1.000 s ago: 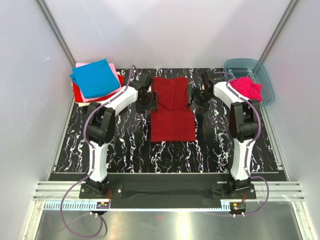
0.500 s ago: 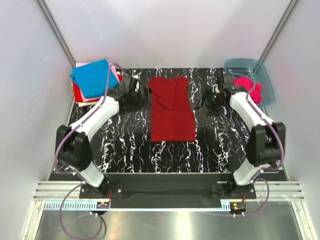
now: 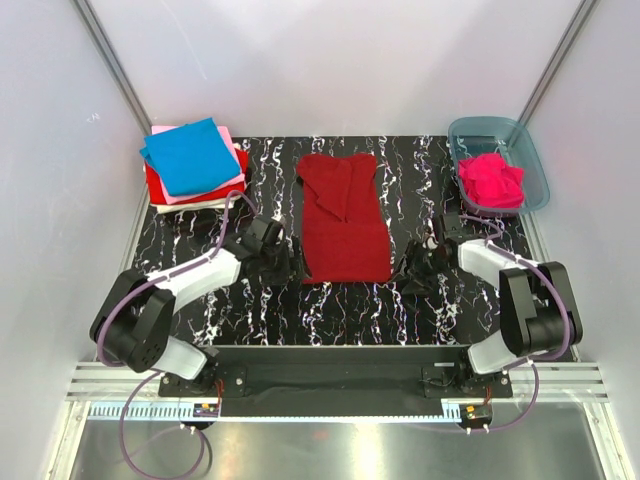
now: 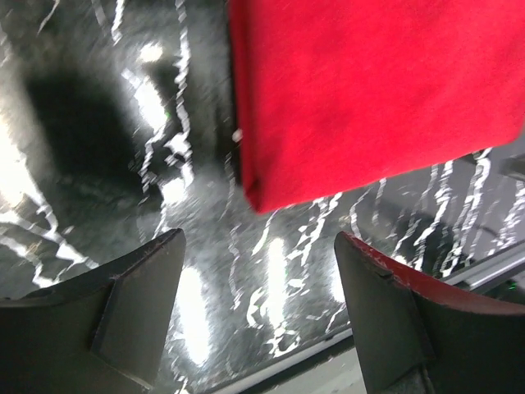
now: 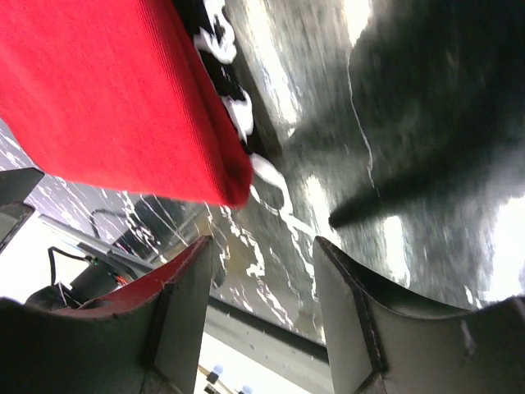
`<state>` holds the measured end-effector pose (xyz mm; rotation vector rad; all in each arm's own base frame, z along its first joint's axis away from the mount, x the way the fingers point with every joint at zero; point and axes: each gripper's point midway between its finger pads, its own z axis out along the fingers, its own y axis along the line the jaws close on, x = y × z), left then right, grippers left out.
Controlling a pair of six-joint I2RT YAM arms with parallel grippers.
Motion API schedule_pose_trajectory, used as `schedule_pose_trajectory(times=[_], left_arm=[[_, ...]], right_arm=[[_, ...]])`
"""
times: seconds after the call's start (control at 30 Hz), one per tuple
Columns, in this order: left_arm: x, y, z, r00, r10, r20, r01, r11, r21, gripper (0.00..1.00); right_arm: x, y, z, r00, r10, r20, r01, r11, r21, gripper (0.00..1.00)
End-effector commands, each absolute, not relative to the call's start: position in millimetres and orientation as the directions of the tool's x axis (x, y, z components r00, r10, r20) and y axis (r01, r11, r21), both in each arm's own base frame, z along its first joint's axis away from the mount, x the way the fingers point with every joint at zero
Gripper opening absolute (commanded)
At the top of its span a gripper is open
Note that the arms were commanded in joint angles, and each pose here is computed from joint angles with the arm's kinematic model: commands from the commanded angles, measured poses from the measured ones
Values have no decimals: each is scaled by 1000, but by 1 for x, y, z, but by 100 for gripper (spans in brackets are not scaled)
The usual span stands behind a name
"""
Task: Fold and stack the t-shirts
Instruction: Fold the tshirt
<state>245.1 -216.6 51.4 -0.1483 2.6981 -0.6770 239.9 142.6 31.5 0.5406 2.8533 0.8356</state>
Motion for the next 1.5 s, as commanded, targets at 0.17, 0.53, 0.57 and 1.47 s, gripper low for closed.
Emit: schedule_pose_trajectory(times=[0.17,0.53,0.57,1.47], left_arm=[[261,-238,53,-904,-237,-356,8,822,-570,79],[257,-243,31,-916,-231,-328,-5,824,-566,71],[256,-242,28,-919,-233,-319,-13,825,-565,70],[260,-247,6,-929,-220,-297,-29,845,-533,3]], right_arm=[[272,152,33,-929,363,-76,251,768,589,57],[285,148,24,-940,332,-72,243,806,540,47],[285,148,24,-941,331,-70,243,806,540,44],[284,163,18,-977,180,-117,117,904,412,4]])
